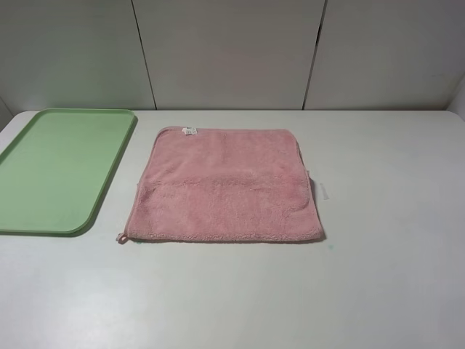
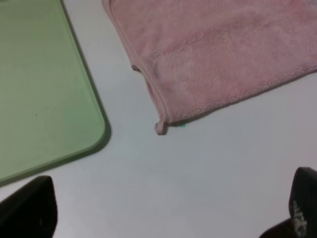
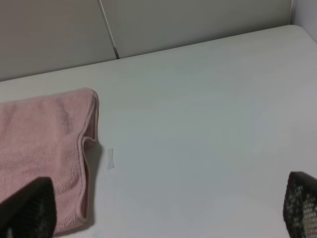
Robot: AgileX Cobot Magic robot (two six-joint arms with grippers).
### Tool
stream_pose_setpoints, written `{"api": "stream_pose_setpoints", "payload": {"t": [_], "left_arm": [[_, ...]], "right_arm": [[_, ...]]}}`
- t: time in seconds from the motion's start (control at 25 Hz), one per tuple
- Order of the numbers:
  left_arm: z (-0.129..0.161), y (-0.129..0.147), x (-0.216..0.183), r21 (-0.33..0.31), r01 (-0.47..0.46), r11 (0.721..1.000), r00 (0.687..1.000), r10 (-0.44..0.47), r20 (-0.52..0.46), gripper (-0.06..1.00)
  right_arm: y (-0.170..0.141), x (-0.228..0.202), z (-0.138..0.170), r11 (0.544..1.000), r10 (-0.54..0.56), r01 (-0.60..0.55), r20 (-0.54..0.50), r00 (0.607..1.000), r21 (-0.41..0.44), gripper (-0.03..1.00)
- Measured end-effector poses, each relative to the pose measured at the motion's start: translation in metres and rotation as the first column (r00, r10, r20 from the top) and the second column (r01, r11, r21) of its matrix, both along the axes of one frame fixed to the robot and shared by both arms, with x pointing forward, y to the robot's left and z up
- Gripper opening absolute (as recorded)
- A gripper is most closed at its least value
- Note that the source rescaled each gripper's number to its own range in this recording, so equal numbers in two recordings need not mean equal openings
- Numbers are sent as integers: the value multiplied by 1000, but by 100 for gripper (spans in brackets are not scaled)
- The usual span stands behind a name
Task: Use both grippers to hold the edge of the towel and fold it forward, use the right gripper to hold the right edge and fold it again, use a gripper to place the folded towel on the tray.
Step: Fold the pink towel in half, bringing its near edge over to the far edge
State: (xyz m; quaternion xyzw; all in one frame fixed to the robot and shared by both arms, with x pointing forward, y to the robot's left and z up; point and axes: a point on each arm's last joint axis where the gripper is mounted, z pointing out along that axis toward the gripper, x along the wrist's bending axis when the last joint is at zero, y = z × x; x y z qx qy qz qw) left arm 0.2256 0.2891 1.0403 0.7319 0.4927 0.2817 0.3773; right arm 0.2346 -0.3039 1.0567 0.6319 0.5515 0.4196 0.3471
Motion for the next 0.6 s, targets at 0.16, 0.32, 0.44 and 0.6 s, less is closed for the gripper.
{"api": "stream_pose_setpoints", "payload": {"t": [0.16,0.32,0.44,0.6], "left_arm": [[0,0,0,0,0,1000,1000,0,0,92],[0,0,0,0,0,1000,1000,0,0,92],[0,0,0,0,0,1000,1000,0,0,92],[0,0,0,0,0,1000,1000,0,0,92]], "right_arm": [[0,0,0,1000,0,0,0,1000,0,100],[0,0,0,1000,0,0,0,1000,0,100],[0,0,0,1000,0,0,0,1000,0,100],[0,0,0,1000,0,0,0,1000,0,100]]}}
